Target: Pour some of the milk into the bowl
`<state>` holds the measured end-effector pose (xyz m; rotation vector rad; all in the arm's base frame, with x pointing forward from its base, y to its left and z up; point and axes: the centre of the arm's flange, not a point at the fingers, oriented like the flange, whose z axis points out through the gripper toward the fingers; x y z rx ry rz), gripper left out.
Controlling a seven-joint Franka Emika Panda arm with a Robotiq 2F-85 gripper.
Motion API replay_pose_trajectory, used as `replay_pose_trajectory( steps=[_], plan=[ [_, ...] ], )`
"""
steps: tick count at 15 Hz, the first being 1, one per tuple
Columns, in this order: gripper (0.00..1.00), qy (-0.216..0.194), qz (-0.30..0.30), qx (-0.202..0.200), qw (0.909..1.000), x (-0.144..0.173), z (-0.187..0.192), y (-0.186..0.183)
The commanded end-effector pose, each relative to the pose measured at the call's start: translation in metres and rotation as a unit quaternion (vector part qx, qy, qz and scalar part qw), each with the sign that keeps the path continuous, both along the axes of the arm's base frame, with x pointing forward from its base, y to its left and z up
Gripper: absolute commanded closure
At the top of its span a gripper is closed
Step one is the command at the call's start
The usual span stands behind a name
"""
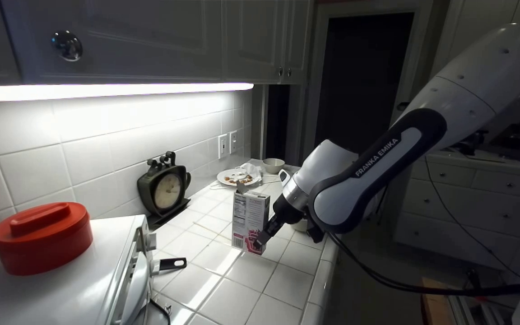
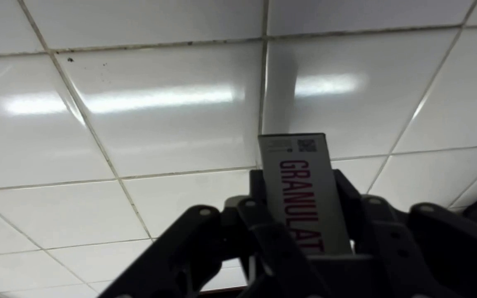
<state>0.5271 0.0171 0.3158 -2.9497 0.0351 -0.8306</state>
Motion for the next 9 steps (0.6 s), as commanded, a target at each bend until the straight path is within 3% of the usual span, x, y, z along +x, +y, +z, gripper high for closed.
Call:
replay_pose_trajectory(
  steps=[1,9],
  plan=[
    [0.84,-0.019,0.008,-0.007,0.9998,0.016,-0.005,0.003],
    [0.84,-0.024,0.012,-0.015,0.9995,0.031,-0.021,0.0]
  ],
)
